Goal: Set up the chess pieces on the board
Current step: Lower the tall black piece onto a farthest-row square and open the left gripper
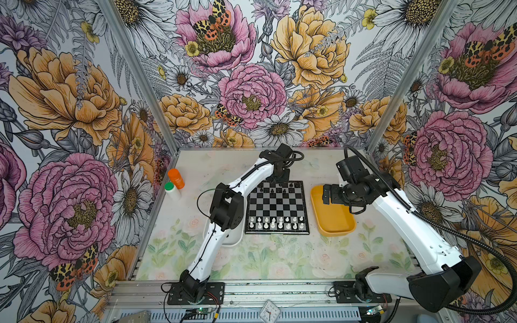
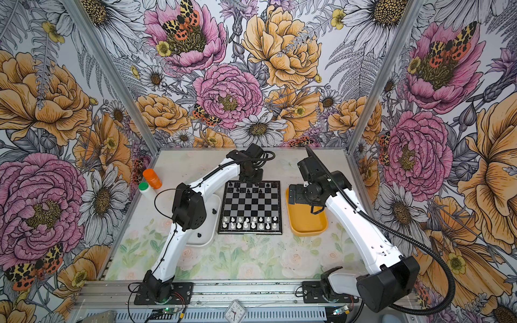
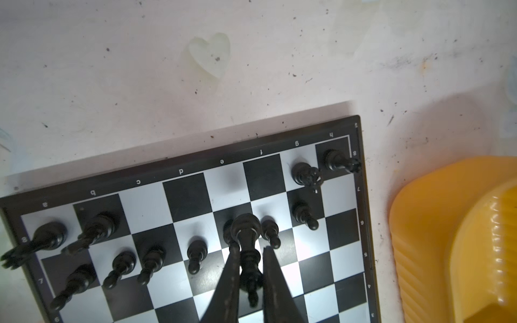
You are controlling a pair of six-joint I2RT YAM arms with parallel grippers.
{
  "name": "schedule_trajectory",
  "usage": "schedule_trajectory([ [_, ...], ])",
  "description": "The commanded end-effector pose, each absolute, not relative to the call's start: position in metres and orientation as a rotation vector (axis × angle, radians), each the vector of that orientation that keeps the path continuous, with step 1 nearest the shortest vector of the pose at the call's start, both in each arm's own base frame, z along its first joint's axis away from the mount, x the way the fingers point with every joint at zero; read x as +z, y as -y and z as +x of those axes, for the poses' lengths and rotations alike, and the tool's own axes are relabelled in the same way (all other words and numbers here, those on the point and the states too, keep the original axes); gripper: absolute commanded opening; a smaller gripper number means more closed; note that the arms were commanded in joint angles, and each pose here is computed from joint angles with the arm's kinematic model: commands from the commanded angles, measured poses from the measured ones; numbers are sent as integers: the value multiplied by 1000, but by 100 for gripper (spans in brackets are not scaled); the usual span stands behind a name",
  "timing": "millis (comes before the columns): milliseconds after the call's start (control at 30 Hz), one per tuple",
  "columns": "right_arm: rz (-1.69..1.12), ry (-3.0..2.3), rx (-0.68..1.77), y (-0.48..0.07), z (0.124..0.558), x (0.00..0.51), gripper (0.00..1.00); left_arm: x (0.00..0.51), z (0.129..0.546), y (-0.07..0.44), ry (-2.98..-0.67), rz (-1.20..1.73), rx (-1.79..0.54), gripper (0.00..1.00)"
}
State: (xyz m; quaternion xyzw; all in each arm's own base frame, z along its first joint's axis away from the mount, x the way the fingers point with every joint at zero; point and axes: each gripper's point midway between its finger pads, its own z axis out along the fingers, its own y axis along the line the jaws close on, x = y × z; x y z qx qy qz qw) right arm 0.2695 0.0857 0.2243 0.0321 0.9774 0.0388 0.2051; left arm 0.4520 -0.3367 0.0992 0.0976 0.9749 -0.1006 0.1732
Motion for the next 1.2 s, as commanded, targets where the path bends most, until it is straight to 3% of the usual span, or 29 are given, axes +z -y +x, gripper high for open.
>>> schedule_trajectory([
  [0,132,-2702,92,-77,265,230,100,100,458,340,-2749,301,-299,7],
  [1167,169,-2724,67,-69,273,226,100,77,477,331,-2773,281,-304,13],
])
